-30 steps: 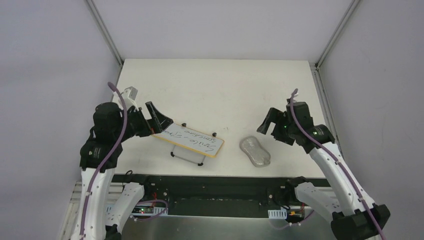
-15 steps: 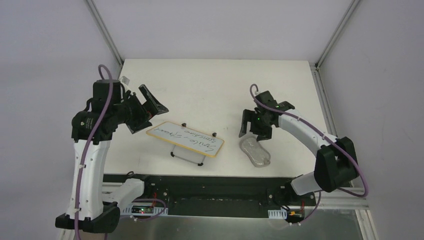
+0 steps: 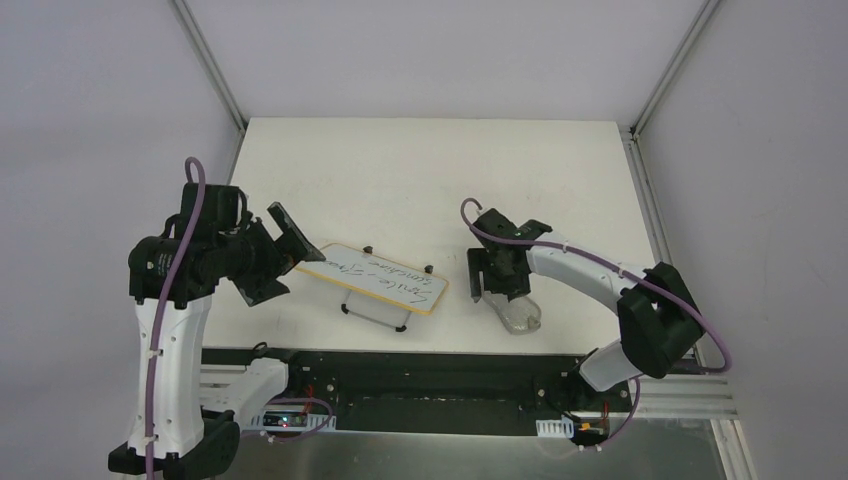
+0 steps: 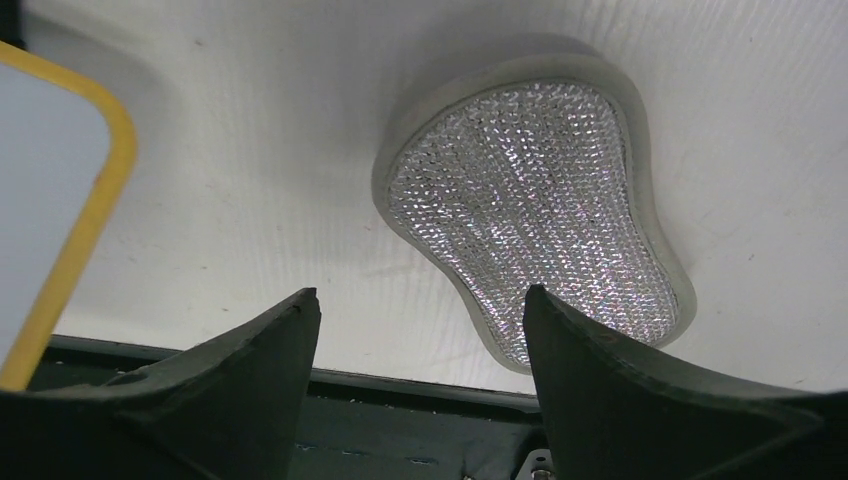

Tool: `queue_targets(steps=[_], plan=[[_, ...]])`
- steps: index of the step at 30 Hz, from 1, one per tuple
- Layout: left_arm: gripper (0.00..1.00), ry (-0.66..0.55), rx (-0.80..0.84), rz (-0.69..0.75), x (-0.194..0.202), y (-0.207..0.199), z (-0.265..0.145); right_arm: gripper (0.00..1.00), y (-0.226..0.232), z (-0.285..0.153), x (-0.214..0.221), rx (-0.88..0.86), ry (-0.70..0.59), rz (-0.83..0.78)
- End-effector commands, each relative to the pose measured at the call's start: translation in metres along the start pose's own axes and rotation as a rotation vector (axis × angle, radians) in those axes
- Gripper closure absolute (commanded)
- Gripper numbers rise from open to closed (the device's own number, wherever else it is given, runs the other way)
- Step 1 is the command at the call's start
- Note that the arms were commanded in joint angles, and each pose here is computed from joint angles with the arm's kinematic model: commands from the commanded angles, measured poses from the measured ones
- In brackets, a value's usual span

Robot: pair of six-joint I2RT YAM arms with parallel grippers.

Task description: Erase the whiteboard

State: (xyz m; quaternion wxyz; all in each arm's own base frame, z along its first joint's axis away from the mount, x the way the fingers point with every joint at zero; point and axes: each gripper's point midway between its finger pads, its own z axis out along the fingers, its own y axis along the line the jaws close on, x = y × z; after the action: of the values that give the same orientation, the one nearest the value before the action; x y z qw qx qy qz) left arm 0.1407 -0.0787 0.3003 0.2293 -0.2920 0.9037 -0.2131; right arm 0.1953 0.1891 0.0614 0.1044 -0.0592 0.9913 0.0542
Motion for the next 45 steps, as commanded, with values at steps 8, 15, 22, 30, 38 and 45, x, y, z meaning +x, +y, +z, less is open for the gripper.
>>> queue_targets(steps=[8,15,22,30,38,45], plan=[[0.16,0.069,0.01,-0.066,0.023,0.01,0.011,0.26,-0.011,0.016,0.0,0.109,-0.054,0.001],[0.23,0.083,-0.05,-0.096,0.034,0.03,0.023,0.14,0.027,-0.029,-0.052,-0.09,-0.159,0.08],[0.44,0.01,-0.291,-0.092,0.042,0.091,0.013,0.21,0.052,-0.017,-0.091,-0.208,-0.067,0.13],[0.52,0.08,-0.313,-0.085,0.064,0.111,0.032,0.27,0.114,-0.011,-0.118,-0.475,0.094,0.187],[0.48,0.182,-0.245,-0.087,0.074,0.098,0.055,0.39,0.132,0.02,-0.114,-0.459,0.182,0.123],[0.49,0.179,-0.249,-0.093,0.07,0.096,0.06,0.4,0.125,0.045,-0.1,-0.331,0.282,0.358]])
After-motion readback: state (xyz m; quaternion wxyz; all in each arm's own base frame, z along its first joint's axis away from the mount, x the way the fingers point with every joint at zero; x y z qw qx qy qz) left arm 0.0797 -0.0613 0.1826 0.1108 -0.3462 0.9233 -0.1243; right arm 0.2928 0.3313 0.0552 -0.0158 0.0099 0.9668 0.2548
